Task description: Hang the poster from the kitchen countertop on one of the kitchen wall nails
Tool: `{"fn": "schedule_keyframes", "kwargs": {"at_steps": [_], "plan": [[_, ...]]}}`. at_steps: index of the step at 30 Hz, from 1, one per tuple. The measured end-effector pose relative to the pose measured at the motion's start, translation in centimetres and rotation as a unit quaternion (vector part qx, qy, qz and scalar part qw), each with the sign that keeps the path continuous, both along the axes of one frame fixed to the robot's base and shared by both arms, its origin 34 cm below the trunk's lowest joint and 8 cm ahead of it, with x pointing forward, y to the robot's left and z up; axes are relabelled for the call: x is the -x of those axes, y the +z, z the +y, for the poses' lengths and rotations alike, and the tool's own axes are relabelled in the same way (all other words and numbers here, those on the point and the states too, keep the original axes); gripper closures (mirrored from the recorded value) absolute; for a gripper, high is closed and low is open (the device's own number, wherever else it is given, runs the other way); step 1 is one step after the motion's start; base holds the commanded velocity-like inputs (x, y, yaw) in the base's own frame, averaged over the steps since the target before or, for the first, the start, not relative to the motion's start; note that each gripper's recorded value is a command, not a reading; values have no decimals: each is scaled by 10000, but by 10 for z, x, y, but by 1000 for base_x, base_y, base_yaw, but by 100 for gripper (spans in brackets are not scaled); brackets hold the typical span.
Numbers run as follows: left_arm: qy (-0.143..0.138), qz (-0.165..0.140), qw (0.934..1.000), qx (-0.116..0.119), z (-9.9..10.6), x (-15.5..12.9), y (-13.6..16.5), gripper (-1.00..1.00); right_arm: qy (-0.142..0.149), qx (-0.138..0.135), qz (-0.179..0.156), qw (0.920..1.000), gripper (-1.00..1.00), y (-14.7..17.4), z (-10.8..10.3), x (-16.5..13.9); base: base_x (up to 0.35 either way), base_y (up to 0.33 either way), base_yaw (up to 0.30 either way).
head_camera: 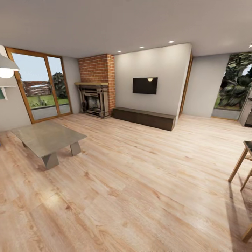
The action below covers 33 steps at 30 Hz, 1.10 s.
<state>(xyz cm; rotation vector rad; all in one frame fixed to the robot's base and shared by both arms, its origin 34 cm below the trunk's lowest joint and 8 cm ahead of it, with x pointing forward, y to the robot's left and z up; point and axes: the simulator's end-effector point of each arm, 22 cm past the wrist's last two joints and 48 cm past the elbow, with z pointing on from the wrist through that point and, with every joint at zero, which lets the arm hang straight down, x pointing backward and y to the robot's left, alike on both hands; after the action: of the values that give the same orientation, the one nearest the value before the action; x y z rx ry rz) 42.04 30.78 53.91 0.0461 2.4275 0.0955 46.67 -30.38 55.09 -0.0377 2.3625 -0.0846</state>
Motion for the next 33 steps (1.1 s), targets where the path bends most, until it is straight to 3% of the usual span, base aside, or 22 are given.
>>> {"fn": "schedule_keyframes", "kwargs": {"at_steps": [13,22,33], "plan": [[-29,-21,10000,0,-2,-1,1,-100,0,2,-29,10000,-100,2,0,-2,-15,6,-253],[-24,169,9999,1,-2,13,-10,-100,-11,5,-38,10000,-100,2,-1,-3,-254,27,-99],[-22,182,9998,5,-2,15,-11,-100,-9,6,-35,10000,-100,2,-1,-2,-35,7,-285]]}}
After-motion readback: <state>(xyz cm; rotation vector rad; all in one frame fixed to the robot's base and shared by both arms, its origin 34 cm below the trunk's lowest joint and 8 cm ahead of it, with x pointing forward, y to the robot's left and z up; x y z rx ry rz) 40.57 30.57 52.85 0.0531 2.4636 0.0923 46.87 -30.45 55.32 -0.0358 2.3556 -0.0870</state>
